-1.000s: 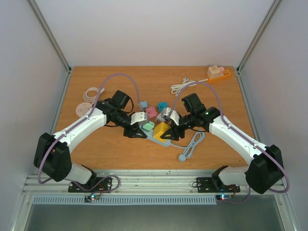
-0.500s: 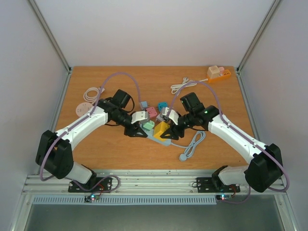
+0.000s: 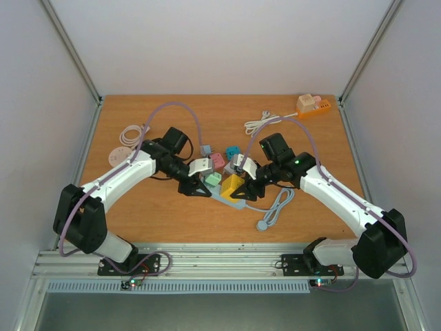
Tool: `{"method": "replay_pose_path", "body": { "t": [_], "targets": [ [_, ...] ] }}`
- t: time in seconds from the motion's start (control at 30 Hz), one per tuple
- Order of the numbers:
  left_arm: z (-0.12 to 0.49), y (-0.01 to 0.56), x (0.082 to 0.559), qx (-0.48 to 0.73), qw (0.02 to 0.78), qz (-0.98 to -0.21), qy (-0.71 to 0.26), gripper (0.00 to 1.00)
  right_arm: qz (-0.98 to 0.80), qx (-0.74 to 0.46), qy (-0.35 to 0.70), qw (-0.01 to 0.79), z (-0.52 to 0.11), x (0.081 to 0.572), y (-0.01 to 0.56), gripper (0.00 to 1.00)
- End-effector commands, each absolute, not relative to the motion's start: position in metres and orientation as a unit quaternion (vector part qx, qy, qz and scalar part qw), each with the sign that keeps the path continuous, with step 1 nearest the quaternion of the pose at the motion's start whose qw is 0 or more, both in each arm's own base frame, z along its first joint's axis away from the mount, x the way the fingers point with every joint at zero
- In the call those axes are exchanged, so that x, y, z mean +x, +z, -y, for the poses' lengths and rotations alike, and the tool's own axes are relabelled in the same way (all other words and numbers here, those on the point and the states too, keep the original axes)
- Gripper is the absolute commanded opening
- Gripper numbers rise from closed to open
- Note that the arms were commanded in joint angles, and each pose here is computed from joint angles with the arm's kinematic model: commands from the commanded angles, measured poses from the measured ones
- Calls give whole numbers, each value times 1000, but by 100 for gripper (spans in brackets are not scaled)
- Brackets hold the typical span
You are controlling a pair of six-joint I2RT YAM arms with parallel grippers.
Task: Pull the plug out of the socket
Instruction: Remove the plug from the socket.
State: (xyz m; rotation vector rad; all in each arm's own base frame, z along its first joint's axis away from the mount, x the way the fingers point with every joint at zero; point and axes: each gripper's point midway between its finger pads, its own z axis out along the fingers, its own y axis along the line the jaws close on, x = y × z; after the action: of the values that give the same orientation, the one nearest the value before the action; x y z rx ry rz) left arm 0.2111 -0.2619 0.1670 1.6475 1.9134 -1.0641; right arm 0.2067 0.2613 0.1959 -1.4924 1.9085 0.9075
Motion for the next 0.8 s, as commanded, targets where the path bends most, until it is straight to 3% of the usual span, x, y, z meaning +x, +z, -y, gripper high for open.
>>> {"method": "replay_pose_path", "body": {
  "t": [0.0, 0.47, 0.77],
  "targets": [
    [242, 137, 209, 580, 152, -728, -332, 0, -660, -560, 365, 342, -274, 212, 249, 1],
    [236, 130, 216, 608, 186, -725, -266, 0, -685, -550, 377, 294, -274, 218, 241, 1],
    [241, 134, 208, 598, 159, -725, -303, 0, -666, -562, 347, 347, -269, 221, 242, 1]
  ]
}}
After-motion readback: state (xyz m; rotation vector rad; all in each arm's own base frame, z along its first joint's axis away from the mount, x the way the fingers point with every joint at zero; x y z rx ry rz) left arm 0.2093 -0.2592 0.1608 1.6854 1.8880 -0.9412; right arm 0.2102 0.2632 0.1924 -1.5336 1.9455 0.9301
